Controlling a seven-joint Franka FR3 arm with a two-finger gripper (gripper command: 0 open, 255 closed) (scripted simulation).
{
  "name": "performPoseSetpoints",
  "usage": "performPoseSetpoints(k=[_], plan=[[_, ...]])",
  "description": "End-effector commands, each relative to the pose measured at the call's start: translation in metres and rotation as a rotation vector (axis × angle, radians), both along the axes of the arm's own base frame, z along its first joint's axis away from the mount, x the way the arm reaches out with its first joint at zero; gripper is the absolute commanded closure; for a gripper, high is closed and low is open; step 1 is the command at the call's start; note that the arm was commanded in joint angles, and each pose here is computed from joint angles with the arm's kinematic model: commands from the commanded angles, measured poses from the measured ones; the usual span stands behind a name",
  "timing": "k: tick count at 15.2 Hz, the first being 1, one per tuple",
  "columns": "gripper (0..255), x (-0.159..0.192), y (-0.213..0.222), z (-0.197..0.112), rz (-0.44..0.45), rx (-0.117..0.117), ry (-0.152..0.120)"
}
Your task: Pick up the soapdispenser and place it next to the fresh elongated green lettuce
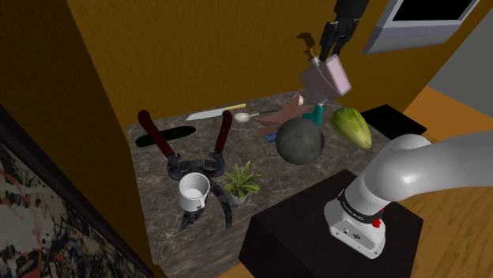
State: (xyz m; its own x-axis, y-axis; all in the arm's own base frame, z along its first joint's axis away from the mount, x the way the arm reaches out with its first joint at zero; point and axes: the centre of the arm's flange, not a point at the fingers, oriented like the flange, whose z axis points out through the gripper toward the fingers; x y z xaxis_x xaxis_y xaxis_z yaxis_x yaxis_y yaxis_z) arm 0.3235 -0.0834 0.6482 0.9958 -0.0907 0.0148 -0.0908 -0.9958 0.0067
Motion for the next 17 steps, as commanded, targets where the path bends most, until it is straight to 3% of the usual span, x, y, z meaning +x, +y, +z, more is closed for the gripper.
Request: performPoseSetpoints(k=[1,17], plan=[[255,0.007,-0.029,-0.002,0.001,-0.001,0.000],[255,0.041,-0.237,-0.002,0.001,-0.001,0.000]])
